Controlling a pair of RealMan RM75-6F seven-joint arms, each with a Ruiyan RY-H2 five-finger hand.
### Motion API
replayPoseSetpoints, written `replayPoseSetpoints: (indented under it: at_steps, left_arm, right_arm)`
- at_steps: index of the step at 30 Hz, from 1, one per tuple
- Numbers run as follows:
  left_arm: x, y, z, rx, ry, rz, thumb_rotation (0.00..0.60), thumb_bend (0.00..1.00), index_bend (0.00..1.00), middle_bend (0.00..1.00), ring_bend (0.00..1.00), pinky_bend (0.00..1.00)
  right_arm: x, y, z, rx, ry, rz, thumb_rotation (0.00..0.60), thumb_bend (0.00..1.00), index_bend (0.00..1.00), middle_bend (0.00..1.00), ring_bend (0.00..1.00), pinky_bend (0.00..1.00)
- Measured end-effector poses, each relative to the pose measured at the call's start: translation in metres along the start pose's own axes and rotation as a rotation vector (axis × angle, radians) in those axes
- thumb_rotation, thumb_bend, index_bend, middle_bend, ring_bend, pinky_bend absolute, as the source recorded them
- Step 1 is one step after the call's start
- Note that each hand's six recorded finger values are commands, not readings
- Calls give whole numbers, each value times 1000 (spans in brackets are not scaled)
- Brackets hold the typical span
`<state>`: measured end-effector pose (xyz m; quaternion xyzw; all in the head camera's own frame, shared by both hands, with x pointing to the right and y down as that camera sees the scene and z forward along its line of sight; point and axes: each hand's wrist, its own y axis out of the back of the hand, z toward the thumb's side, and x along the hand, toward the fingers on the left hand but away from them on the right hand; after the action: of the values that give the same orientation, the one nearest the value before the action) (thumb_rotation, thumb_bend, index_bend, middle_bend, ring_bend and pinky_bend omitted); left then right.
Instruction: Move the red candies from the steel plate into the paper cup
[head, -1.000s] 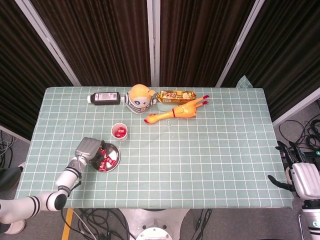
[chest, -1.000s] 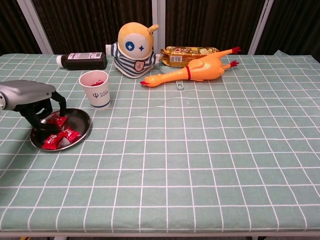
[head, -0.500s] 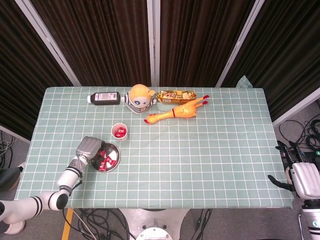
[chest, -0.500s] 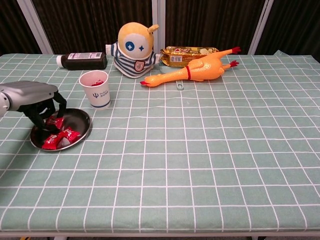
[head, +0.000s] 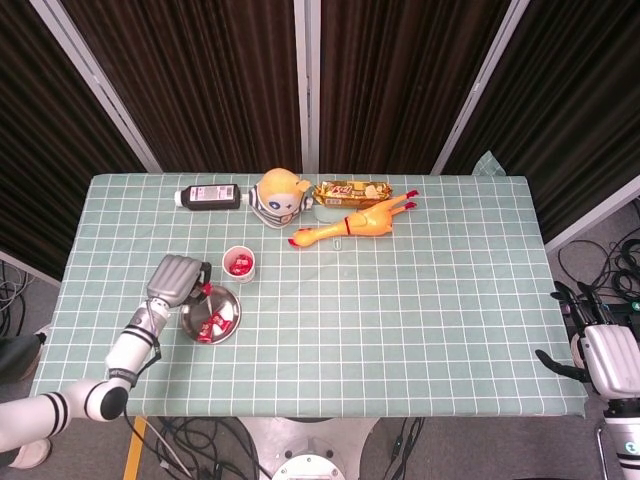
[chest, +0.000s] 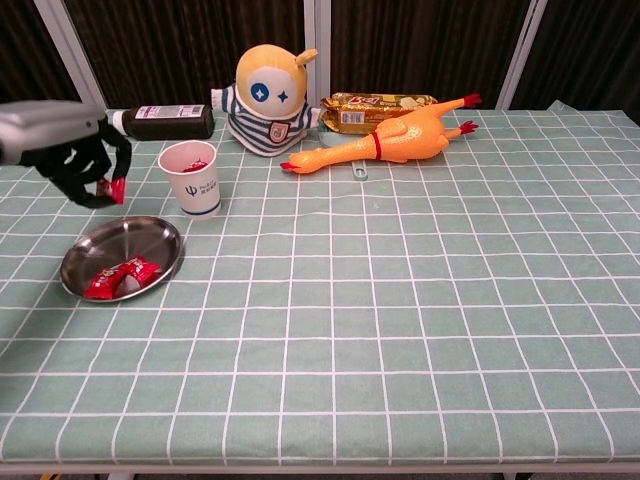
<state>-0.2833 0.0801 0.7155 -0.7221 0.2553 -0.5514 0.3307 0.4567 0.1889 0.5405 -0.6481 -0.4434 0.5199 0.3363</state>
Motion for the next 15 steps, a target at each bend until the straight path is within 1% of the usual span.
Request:
replayPoseSetpoints:
  at_steps: [2, 5, 8, 15]
  left_arm:
    - [4, 20, 7, -15, -19, 36, 600, 320, 649, 913, 820, 982]
    - [14, 38, 21, -21, -51, 68, 600, 320, 642, 913, 820, 982]
    - [22, 43, 31, -17, -68, 59, 600, 319, 625, 912, 820, 982]
    - [47, 41, 49, 2, -66, 9, 600, 319, 599, 908, 819, 982]
  right_arm:
    - [0, 0, 0, -1, 0, -1, 600, 78, 41, 203, 10, 218]
    - [0, 0, -1, -2, -2, -1, 600, 79, 41, 203, 10, 219]
    - [0, 0, -3, -2, -5, -1, 600, 78, 41, 203, 10, 219]
    - [0, 0, -6, -3, -11, 2, 600, 78, 41, 203, 10, 219]
